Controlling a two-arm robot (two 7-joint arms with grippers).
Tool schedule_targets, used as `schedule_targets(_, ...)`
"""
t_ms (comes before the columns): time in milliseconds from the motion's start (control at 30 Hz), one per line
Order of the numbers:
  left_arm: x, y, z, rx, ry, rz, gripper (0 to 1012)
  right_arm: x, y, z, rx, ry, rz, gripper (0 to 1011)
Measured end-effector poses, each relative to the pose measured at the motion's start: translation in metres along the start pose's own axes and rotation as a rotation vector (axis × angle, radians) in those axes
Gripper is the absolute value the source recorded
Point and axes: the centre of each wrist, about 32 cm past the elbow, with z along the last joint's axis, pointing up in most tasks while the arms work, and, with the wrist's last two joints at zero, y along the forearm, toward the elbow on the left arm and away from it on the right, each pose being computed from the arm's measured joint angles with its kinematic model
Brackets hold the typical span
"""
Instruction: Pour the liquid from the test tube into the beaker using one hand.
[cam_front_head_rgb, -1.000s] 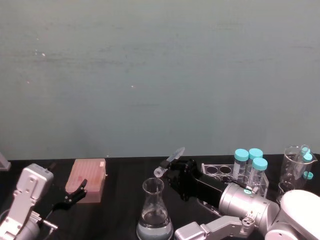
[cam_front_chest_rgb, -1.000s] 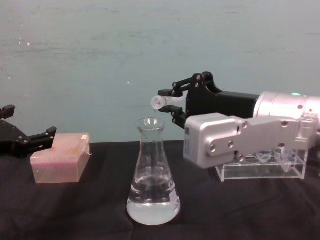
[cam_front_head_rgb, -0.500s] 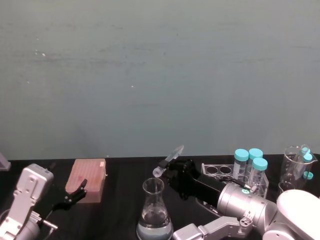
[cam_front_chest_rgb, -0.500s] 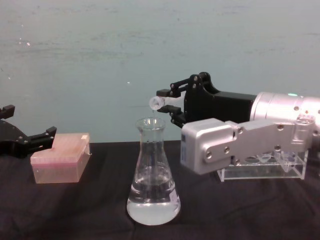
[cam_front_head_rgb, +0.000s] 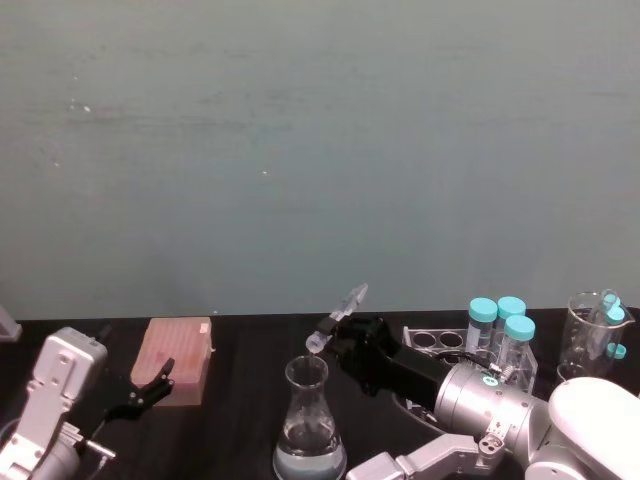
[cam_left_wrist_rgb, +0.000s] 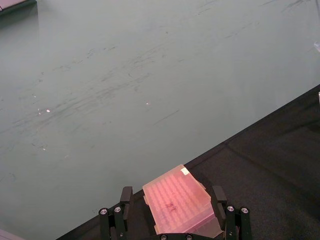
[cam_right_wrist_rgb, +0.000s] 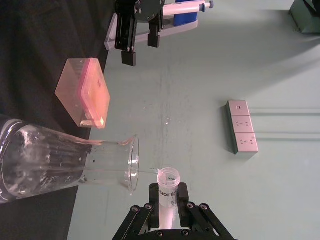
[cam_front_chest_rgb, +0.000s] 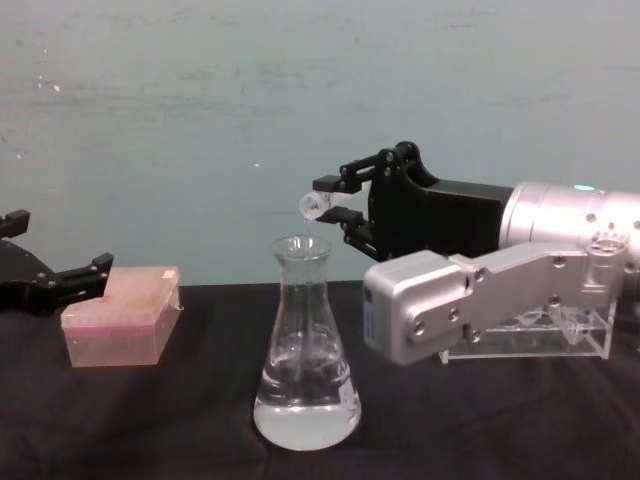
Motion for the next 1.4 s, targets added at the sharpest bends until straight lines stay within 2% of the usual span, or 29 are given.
schedule_targets(633,0.0,0.0,0.0,0.0,0.0,0.0,1000,-0.0028,0.0004,-0.001,0.002,-0.083,0.004,213)
schedule_targets(1400,0.0,0.0,0.0,0.0,0.0,0.0,1000,-0.0056,0.0004,0.0004,0.003,-0.133,0.003,213)
